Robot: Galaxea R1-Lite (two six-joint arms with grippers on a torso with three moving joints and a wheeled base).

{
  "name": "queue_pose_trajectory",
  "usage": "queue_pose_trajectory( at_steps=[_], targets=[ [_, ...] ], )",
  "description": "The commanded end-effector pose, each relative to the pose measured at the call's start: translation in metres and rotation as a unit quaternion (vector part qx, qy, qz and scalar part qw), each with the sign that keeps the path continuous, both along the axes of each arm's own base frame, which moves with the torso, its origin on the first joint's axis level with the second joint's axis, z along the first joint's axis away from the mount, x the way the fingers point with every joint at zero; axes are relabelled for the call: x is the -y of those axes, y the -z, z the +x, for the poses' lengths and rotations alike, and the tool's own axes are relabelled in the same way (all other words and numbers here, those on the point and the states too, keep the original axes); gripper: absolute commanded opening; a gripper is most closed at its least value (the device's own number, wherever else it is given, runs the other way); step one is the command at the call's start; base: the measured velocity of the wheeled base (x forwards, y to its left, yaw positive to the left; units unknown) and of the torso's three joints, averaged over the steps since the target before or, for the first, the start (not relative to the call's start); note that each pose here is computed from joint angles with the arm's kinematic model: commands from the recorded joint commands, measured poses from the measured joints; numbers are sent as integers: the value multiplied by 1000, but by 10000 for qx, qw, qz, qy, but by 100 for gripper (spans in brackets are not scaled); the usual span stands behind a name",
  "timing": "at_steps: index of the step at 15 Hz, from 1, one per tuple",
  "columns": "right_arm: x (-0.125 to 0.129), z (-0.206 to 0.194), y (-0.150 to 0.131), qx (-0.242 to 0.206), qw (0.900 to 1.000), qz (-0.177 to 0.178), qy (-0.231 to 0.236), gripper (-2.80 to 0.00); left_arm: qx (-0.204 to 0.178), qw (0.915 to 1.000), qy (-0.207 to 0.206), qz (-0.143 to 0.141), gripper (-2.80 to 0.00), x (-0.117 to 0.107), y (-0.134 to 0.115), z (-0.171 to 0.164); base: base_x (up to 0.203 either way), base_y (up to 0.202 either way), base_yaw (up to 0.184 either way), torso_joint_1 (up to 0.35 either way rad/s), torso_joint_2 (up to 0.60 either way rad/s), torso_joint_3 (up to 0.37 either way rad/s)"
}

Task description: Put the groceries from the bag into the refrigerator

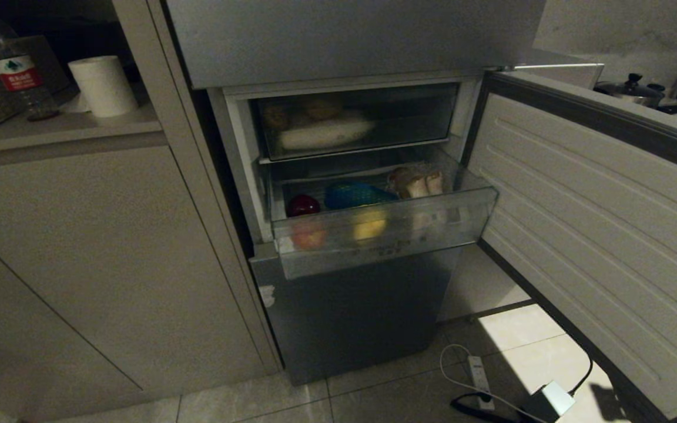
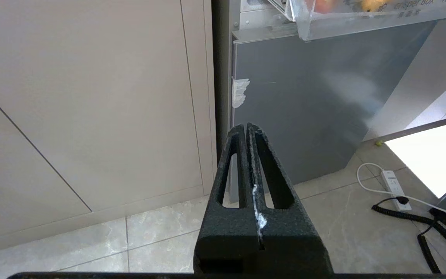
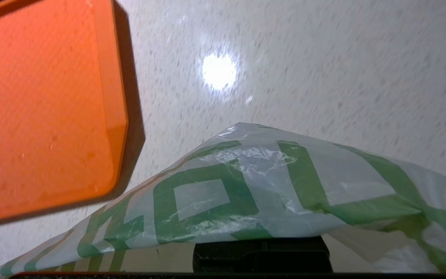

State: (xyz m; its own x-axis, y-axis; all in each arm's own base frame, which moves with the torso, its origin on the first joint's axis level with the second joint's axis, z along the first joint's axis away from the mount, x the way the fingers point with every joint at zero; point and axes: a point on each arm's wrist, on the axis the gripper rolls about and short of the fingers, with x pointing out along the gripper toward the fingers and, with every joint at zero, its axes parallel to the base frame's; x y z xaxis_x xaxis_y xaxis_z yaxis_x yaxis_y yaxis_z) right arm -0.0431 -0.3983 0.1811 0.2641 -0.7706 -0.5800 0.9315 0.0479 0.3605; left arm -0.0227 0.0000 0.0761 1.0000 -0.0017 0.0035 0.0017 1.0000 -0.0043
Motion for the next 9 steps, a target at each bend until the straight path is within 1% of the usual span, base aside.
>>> queue_pose_trajectory(
  at_steps=[1, 3, 6, 9],
  targets=[
    [12, -8, 3, -14, 9999, -61, 90, -280, 5, 10000, -1, -2, -280, 0, 0, 0, 0, 0, 0, 0, 0, 0],
    [25, -19, -2, -72, 9994, -267, 216, -280, 5, 10000, -1, -2, -280, 0, 0, 0, 0, 0, 0, 0, 0, 0],
    [37, -32, -14, -153, 9974, -579, 398, -280, 5, 10000, -1, -2, -280, 0, 0, 0, 0, 0, 0, 0, 0, 0],
    [47, -44, -23, -337, 9932, -817, 756, -280, 5, 10000, -1, -2, -280, 0, 0, 0, 0, 0, 0, 0, 0, 0]
  ],
)
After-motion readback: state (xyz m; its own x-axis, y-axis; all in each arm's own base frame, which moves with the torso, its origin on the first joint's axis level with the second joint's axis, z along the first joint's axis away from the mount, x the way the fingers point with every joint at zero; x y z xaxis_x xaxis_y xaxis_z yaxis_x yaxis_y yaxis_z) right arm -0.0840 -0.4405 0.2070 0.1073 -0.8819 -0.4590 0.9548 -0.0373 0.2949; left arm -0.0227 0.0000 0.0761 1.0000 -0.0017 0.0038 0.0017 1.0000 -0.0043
